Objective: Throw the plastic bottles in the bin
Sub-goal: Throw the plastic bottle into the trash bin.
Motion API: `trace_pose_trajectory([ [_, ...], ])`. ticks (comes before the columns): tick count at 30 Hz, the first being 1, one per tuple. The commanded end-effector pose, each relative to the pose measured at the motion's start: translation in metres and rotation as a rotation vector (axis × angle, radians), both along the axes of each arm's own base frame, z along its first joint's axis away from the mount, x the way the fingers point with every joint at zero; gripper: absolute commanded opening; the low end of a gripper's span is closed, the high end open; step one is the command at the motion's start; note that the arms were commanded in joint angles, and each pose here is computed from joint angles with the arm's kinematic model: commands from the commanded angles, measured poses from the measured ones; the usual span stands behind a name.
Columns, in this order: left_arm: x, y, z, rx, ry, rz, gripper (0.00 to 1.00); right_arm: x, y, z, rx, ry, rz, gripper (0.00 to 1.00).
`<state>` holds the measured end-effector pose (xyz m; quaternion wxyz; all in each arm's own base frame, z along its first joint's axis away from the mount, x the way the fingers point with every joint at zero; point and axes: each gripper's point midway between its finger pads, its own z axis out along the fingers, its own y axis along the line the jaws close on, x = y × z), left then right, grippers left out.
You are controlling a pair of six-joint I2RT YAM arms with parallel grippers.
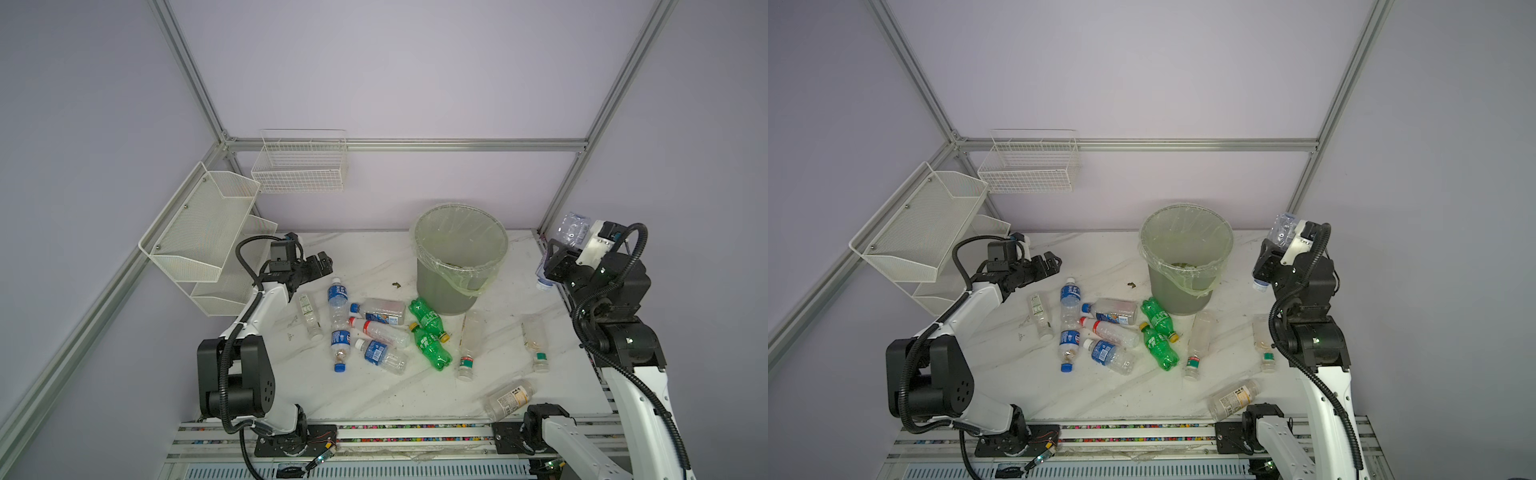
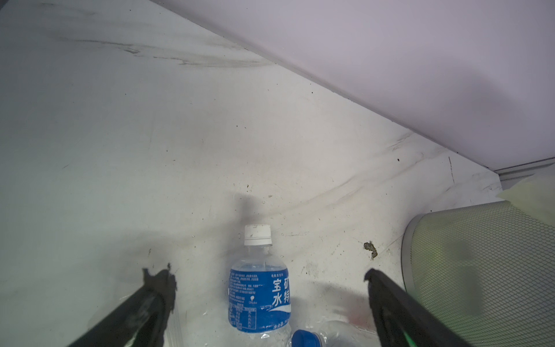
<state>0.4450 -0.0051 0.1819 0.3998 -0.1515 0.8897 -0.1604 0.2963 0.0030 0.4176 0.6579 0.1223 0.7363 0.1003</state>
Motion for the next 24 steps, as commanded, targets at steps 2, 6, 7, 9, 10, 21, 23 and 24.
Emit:
trace_pose_trajectory([
  [2,0.016,0.0,0.05,-0.002,-0.124,-0.006,1.0,-0.011,0.021,0.012,-0.015,-0.104,0.129,0.42],
  [6,0.015,0.0,0.05,-0.001,-0.125,-0.007,1.0,-0.02,0.03,0.015,-0.011,-0.137,0.182,0.42],
  [7,0.015,0.0,0.051,0.0,-0.127,-0.008,1.0,-0.021,0.031,0.016,-0.012,-0.141,0.19,0.42],
  [9,0.015,0.0,0.051,0.0,-0.128,-0.008,1.0,-0.02,0.034,0.02,-0.005,-0.149,0.203,0.42],
  [10,0.015,0.0,0.051,0.001,-0.129,-0.008,1.0,-0.017,0.034,0.021,0.004,-0.146,0.204,0.42],
  [21,0.012,0.005,0.052,0.046,-0.137,0.0,1.0,0.101,0.12,0.033,0.065,-0.036,0.342,0.56],
  [23,0.012,0.006,0.052,0.054,-0.139,0.004,1.0,0.122,0.138,0.016,0.067,0.048,0.376,0.73],
  [24,0.011,0.006,0.052,0.056,-0.139,0.004,1.0,0.133,0.141,0.004,0.071,0.095,0.367,0.89],
])
